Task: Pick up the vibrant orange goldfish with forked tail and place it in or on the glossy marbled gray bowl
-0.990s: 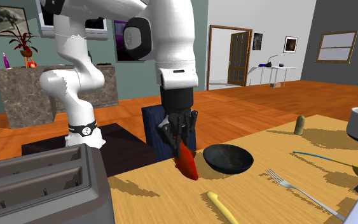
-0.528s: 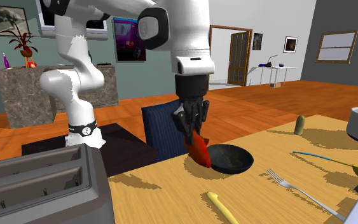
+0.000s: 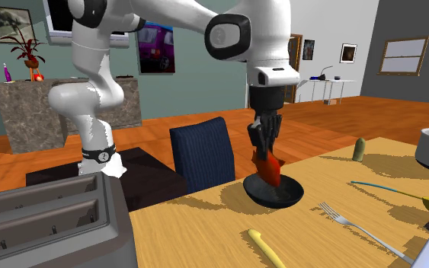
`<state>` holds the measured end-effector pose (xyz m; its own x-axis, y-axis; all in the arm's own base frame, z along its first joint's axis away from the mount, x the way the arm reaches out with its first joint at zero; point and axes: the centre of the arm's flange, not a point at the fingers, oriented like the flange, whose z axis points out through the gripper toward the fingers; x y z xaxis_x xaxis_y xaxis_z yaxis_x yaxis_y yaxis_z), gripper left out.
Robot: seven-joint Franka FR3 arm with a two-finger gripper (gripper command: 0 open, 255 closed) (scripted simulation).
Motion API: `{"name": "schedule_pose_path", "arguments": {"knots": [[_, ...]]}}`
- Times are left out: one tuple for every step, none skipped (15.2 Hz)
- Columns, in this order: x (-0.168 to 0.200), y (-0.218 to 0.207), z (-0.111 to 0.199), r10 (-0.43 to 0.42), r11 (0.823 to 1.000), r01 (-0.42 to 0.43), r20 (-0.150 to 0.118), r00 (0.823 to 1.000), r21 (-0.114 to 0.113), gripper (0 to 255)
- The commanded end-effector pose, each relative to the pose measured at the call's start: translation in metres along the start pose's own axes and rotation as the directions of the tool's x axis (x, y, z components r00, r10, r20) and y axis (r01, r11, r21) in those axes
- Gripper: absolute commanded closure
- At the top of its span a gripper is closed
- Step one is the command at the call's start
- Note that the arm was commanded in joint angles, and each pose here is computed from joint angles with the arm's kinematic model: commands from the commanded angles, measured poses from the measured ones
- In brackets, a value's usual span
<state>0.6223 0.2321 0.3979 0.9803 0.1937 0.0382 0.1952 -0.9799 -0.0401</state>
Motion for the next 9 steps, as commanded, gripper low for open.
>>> {"name": "schedule_pose_path", "arguments": {"knots": [[0.007, -0.025, 0.000, 0.001, 1.000, -0.001, 0.000, 1.000, 0.000, 255], [0.011, -0.038, 0.001, 0.001, 1.000, -0.001, 0.000, 1.000, 0.000, 255], [0.015, -0.050, 0.001, 0.001, 1.000, -0.001, 0.000, 1.000, 0.000, 255], [0.019, -0.060, 0.001, 0.001, 1.000, -0.001, 0.000, 1.000, 0.000, 255], [0.019, -0.060, 0.006, 0.001, 1.000, -0.001, 0.000, 1.000, 0.000, 255], [0.019, -0.060, 0.012, 0.001, 1.000, -0.001, 0.000, 1.000, 0.000, 255], [0.018, -0.060, 0.017, 0.001, 1.000, -0.001, 0.000, 1.000, 0.000, 255], [0.018, -0.060, 0.022, 0.001, 1.000, -0.001, 0.000, 1.000, 0.000, 255], [0.018, -0.059, 0.027, 0.001, 1.000, -0.001, 0.000, 1.000, 0.000, 255]]}}
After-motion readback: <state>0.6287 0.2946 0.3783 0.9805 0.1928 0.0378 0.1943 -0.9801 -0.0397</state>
